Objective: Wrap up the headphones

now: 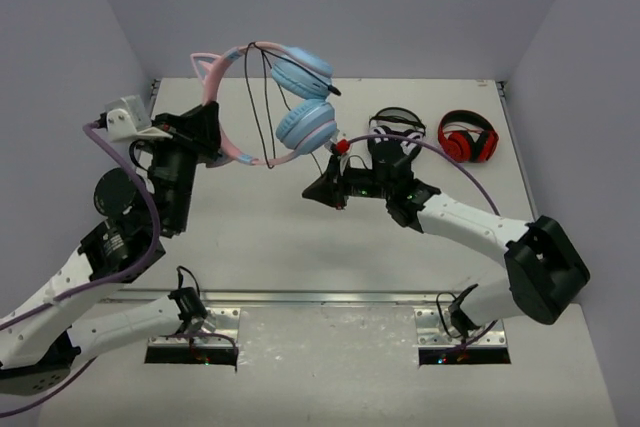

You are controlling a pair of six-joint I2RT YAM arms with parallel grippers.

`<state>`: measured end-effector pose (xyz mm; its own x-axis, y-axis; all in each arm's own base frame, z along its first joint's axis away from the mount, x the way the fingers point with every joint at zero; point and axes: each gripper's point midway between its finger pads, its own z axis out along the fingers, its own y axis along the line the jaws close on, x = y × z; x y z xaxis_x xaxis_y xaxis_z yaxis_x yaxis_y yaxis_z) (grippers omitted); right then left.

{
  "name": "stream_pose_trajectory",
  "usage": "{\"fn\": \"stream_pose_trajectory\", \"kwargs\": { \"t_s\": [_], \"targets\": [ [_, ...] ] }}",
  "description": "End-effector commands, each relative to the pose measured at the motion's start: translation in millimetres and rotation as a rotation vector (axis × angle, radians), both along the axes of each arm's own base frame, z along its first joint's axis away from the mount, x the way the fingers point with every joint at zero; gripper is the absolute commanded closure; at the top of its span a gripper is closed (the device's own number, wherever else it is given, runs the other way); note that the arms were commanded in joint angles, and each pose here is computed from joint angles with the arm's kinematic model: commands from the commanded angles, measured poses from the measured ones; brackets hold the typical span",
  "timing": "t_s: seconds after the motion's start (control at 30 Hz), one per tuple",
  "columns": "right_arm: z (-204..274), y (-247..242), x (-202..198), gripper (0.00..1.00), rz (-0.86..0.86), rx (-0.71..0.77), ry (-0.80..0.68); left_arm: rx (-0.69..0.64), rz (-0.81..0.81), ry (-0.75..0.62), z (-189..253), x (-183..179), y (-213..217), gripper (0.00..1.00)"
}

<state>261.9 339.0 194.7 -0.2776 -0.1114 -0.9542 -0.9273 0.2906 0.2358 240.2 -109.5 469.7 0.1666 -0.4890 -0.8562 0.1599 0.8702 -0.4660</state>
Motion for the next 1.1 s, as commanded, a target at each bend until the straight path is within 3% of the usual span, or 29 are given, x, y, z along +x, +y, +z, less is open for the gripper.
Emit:
{"fn": "stream_pose_trajectory", "kwargs": {
  "t_s": [0.0, 0.13, 0.37, 0.43, 0.53, 0.77, 0.93, 1.07],
  "targets": [
    [27.0, 9.7, -15.4, 0.99, 0.022, 0.117, -0.054, -0.171, 0.124, -0.046, 34.6, 0.7, 24.1, 1.0],
    [20.1, 12.4, -34.1, 0.99, 0.02, 0.13, -0.047, -0.185, 0.261, 0.005, 29.9, 11.7, 33.8, 1.0],
    [41.4, 17.8, -69.4, 0.99, 0.038, 0.174, -0.125, -0.048, 0.343, 0.038, 31.1, 45.2, 11.9, 1.0],
    [49.0, 24.1, -78.6, 0.99, 0.065, 0.136, -0.15, 0.013, 0.354, 0.073, 19.5, 62.2, -1.2, 1.0],
    [51.3, 28.7, -84.8, 0.99, 0.088, 0.067, -0.163, -0.012, 0.342, 0.092, 15.3, 83.7, -6.2, 1.0],
    [54.5, 20.2, -91.0, 0.99, 0.084, -0.064, -0.189, 0.06, 0.447, 0.161, -13.2, 121.6, 20.6, 1.0],
    [65.2, 18.5, -88.6, 0.99, 0.088, -0.154, -0.217, 0.166, 0.448, 0.192, -62.2, 138.7, 20.9, 1.0],
    [47.2, 11.6, -75.2, 0.99, 0.106, -0.357, -0.25, 0.227, 0.368, 0.226, -110.1, 137.0, 10.5, 1.0]
  ]
}}
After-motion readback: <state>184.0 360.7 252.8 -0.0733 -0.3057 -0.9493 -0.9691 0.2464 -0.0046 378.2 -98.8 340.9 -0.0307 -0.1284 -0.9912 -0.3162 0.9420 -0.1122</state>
